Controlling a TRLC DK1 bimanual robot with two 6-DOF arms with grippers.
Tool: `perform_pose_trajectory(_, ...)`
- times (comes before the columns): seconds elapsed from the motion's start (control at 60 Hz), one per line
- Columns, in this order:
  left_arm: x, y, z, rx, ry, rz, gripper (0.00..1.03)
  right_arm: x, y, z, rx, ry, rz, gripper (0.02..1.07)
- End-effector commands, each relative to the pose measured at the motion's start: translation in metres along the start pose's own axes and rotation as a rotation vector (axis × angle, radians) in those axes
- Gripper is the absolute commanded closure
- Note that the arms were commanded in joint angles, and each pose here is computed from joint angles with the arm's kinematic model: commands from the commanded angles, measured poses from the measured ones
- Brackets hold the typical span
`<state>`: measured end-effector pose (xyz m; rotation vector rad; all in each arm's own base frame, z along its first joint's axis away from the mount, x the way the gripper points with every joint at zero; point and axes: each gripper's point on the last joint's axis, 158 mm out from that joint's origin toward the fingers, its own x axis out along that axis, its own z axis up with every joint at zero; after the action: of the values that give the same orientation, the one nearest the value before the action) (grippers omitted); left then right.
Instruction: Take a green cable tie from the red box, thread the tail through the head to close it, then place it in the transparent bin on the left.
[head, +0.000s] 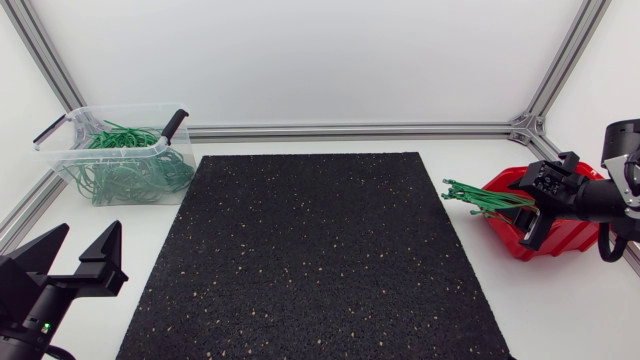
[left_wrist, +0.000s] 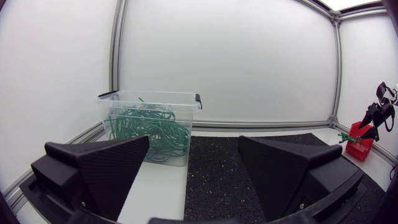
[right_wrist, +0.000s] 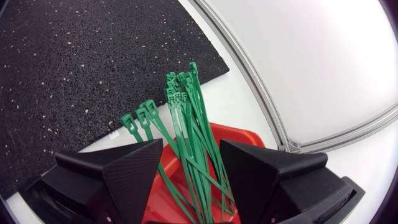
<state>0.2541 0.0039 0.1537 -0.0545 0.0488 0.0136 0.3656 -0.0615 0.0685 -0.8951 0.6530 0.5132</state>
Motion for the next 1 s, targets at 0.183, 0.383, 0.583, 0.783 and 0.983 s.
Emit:
perform_pose_trajectory(0.183,0.001,0.002,-0.023,-0.021,0.055,0.005,0.03,0.007,0.022,-0.001,-0.001,0.006,0.025,0.39)
perform_pose_trajectory(0.383,0.001,0.002,-0.024,-0.021,0.057,0.005,0.03,-0.011,0.019,0.007,-0.008,-0.009,-0.005,0.39)
perform_pose_trajectory(0.583,0.001,0.002,-0.024,-0.021,0.057,0.008,0.03,-0.015,0.037,0.001,-0.030,0.002,0.021,0.39)
perform_pose_trajectory(0.783,0.001,0.003,-0.024,-0.023,0.058,0.010,0.03,-0.013,0.050,-0.008,-0.037,0.015,0.043,0.39)
perform_pose_trajectory(0.983,0.001,0.002,-0.024,-0.021,0.058,0.008,0.03,-0.016,0.054,-0.013,-0.042,0.019,0.039,0.39)
